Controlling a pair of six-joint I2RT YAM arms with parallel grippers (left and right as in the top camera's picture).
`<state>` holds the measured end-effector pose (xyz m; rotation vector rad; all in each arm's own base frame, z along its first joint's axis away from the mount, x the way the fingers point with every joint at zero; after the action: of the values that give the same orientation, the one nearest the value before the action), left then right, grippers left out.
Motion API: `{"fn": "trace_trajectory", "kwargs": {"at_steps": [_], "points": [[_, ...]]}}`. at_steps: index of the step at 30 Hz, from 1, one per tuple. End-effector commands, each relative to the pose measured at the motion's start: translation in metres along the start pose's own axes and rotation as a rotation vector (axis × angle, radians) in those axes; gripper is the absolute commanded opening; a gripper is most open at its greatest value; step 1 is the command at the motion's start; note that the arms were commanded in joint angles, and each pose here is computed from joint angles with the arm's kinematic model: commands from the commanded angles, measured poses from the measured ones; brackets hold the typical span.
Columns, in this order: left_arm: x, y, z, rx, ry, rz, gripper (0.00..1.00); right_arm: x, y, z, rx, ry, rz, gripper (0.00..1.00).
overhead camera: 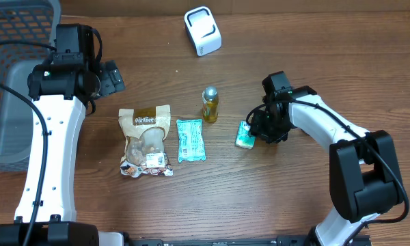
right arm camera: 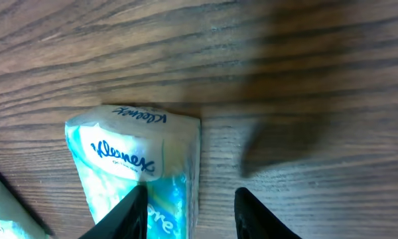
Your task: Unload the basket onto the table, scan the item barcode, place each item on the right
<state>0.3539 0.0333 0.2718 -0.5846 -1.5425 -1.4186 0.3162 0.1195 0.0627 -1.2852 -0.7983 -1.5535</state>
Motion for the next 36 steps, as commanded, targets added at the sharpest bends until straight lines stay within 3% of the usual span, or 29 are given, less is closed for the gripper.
{"fn": "trace_trajectory", "kwargs": {"at_steps": [1,4,8,18,32,36], "points": [[0.002,0.002,0.001,-0.026,0.007,-0.01,1.0,0.002,-0.003,0.0,0.006,0.021,-0.011,0.39],[0.002,0.002,0.001,-0.026,0.007,-0.011,0.99,0.001,-0.003,-0.001,0.007,0.022,-0.012,0.38],[0.002,0.002,0.001,-0.026,0.007,-0.011,1.0,0.002,-0.003,0.001,0.008,0.031,-0.01,0.21],[0.002,0.002,0.001,-0.026,0.007,-0.01,0.99,0.008,-0.003,0.011,0.017,0.083,0.013,0.32],[0.002,0.002,0.001,-0.026,0.007,-0.01,1.0,-0.005,-0.008,0.004,0.016,0.081,0.015,0.32],[0.002,0.002,0.001,-0.026,0.007,-0.01,1.0,-0.014,-0.012,-0.002,0.015,0.082,0.014,0.28]]}}
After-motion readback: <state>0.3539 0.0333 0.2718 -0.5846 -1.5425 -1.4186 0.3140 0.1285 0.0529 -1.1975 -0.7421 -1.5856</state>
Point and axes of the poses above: each gripper's point midway between its finger pads, its own x axis back along the fingers, its own z axis along the line the jaws close on, y = z × x, the point moved 5 cm from there along x, back along the fingers, and after that the axes turned 8 degrees about -x, right-handed, at the moved point
